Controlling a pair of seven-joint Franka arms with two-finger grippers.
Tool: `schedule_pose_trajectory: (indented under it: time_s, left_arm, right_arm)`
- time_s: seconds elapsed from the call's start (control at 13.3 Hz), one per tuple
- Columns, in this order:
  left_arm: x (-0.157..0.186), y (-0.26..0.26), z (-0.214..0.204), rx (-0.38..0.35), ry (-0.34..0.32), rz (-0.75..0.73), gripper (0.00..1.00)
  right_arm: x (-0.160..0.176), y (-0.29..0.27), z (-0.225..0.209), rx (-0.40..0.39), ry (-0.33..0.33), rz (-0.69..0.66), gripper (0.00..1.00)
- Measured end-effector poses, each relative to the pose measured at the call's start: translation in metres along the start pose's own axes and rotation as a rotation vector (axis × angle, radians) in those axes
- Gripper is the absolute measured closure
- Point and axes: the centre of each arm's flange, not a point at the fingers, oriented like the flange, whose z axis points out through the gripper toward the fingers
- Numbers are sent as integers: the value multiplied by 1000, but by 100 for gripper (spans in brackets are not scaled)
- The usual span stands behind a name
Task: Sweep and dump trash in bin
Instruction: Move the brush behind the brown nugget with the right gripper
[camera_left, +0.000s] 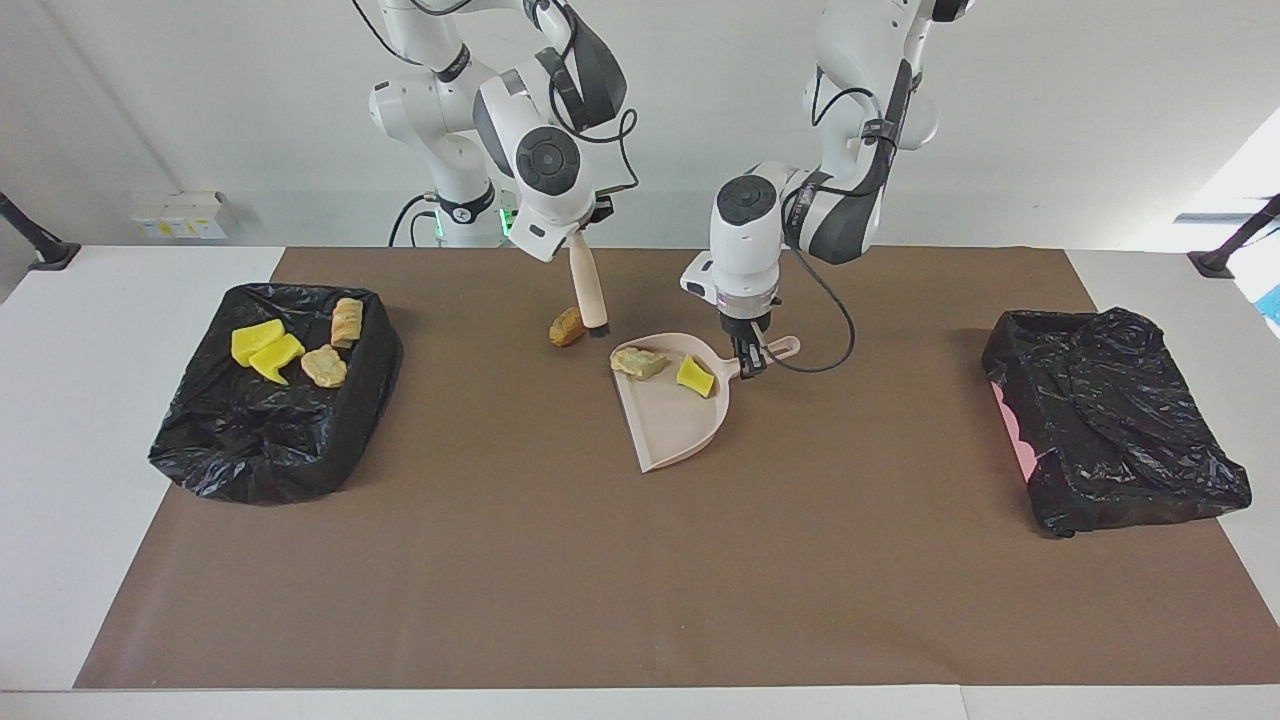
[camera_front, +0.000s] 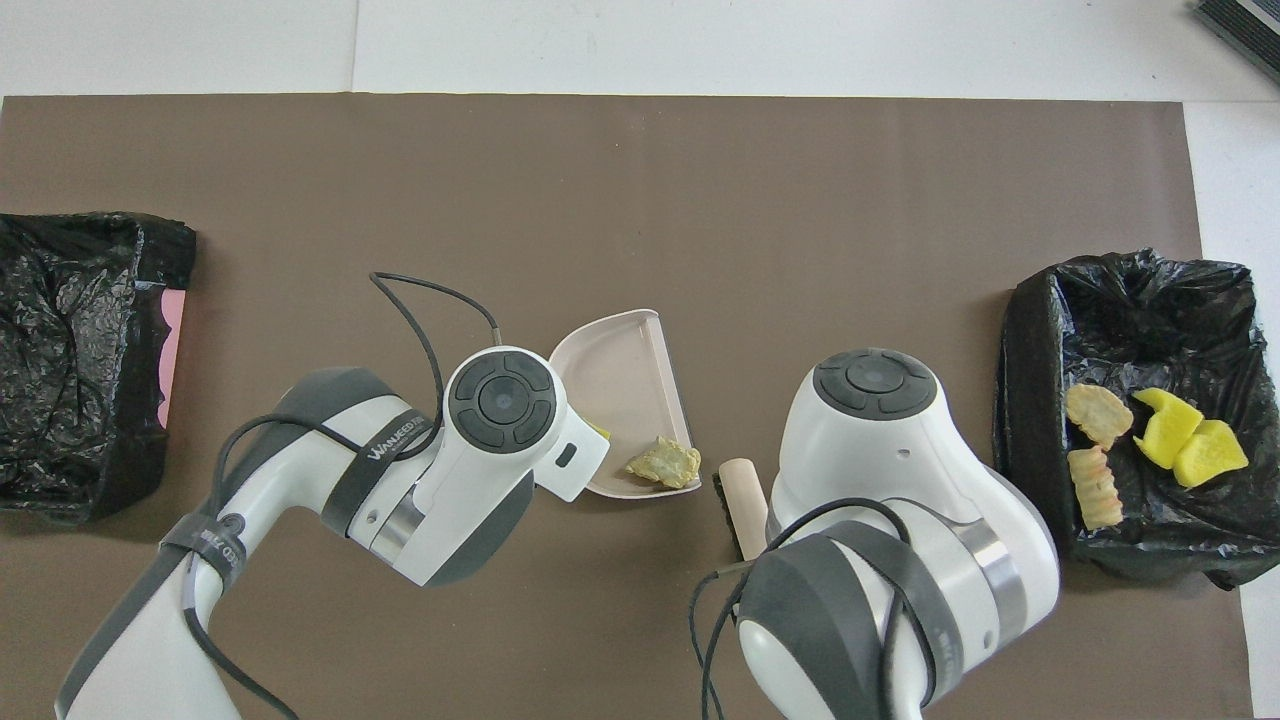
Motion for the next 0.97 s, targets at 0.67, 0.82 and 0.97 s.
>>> schedule_pose_trajectory:
  time_s: [0.67,0.82,0.97]
  left_arm:
    - [-18,16,4,34,-59,167,68]
    - [-19,18,4,32,-61,167,68]
    - [-20,19,6,30,-63,167,68]
  right_arm:
    - [-24,110,87,11,53,239,75]
    - [-18,118,98,30,91,296,75]
    - [-14,111,104,50,114,325,75]
